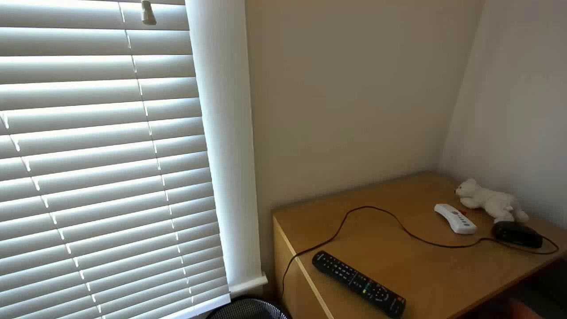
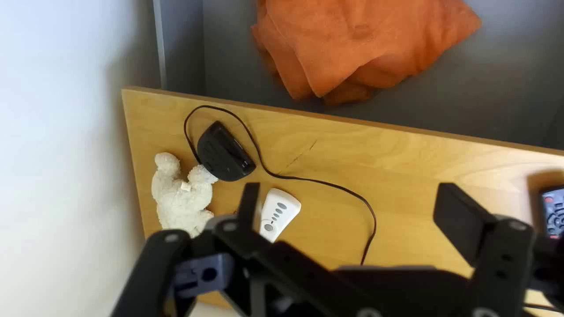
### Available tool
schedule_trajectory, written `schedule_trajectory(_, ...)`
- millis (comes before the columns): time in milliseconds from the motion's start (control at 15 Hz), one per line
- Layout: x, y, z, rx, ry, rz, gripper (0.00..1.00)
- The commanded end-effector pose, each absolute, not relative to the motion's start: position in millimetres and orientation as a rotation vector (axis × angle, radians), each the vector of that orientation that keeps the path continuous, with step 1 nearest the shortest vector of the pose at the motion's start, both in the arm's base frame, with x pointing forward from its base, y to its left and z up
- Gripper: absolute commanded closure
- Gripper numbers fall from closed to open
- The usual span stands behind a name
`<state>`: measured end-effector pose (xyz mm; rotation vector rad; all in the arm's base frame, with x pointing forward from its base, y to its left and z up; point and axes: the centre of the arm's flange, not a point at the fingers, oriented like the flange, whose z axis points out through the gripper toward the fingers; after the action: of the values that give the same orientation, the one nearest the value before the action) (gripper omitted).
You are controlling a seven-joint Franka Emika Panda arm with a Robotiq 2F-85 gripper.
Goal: Move the plush bear toy to the left corner
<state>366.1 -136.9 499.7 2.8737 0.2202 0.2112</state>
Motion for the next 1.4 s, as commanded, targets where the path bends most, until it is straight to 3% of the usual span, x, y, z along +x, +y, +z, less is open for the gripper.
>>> schedule_trajectory(0, 366, -137, 500, 2.874, 0.220, 0.211, 0.00)
schedule_trajectory(600, 366, -137, 499, 2.874, 0.220, 0.210, 0.00)
schedule_trajectory(933, 438, -146, 496, 2.850, 0.188, 0.374, 0.00)
schedule_trajectory(1333, 531, -182, 477, 2.867, 0.132, 0.330, 0.00)
